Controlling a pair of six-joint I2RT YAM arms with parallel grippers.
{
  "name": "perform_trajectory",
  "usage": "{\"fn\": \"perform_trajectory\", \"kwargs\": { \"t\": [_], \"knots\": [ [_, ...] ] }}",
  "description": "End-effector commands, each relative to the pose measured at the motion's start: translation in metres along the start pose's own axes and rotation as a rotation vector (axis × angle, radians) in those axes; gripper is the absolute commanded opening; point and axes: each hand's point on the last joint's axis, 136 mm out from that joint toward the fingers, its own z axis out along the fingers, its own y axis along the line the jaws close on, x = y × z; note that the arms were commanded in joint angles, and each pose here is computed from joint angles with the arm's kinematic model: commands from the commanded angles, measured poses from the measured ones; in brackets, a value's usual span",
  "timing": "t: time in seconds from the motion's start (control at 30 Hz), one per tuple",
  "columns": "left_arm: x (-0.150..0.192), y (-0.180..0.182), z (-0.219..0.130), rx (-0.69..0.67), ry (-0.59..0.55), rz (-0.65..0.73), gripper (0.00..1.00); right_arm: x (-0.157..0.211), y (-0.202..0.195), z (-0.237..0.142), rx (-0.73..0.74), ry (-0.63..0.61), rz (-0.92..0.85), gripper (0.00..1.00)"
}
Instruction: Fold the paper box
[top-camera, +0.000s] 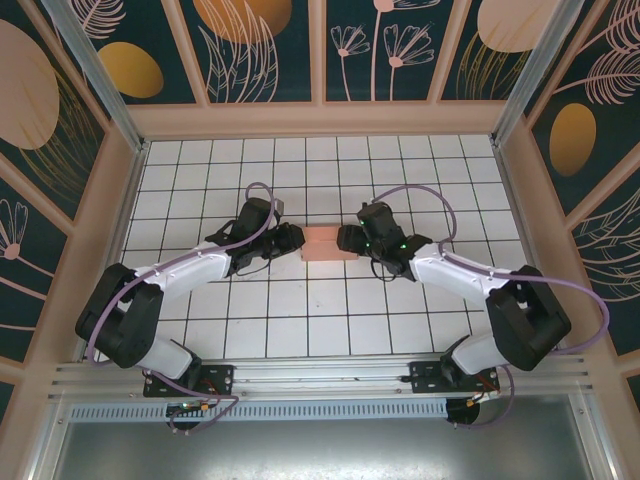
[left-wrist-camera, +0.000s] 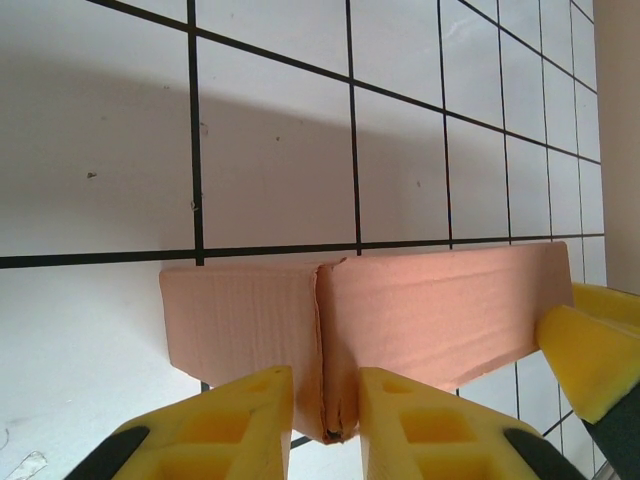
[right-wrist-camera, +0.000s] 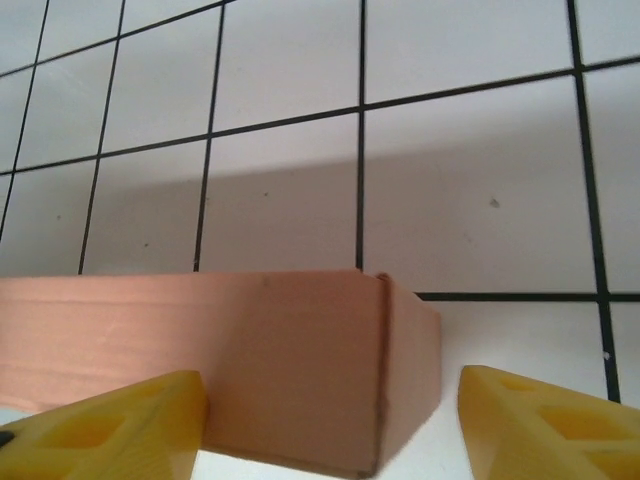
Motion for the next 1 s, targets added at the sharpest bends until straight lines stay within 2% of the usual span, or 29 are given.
{"fn": "perform_trajectory", "kwargs": {
  "t": [0.0,0.07,0.1,0.27,0.33,0.4,0.53,0.6,0.77,0.83,0.9,0.97],
  "knots": [
    [0.039,0.053,0.009,-0.179,0.135,-0.031,0.23,0.016,-0.004,0.007,0.031,0.053,-0.015,0.52],
    [0.04,0.053,0.009,-0.179,0.137,-0.029,0.22,0.016,-0.012,0.005,0.047,0.046,0.002,0.33],
    [0.04,0.053,0.009,-0.18,0.139,-0.029,0.21,0.015,-0.016,0.004,0.058,0.039,0.012,0.27],
    [0.04,0.053,0.011,-0.181,0.146,-0.024,0.16,0.008,-0.028,-0.01,0.06,0.006,0.028,0.16],
    [0.038,0.052,0.012,-0.184,0.145,-0.017,0.16,0.002,-0.024,-0.016,0.043,-0.015,0.003,0.15],
    [0.035,0.051,0.012,-0.187,0.14,-0.004,0.21,-0.004,-0.017,-0.021,0.011,-0.036,-0.042,0.2],
    [0.022,0.042,0.011,-0.197,0.126,0.035,0.48,-0.019,-0.006,-0.031,-0.024,-0.103,-0.144,0.52],
    [0.014,0.032,0.008,-0.184,0.113,0.051,0.53,-0.029,-0.001,-0.037,-0.033,-0.141,-0.18,0.61],
    [-0.006,-0.006,-0.014,-0.094,0.056,0.054,0.67,-0.043,0.016,-0.053,-0.095,-0.214,-0.315,0.77],
    [-0.027,-0.026,-0.032,-0.055,-0.014,0.049,0.78,-0.043,0.027,-0.058,-0.145,-0.23,-0.398,0.83],
    [-0.038,-0.027,-0.046,-0.057,-0.061,0.032,0.9,-0.039,0.041,-0.061,-0.212,-0.227,-0.492,0.89],
    [-0.049,-0.02,-0.06,-0.083,-0.113,0.019,0.98,-0.032,0.054,-0.063,-0.28,-0.218,-0.627,0.91]
  ]
}}
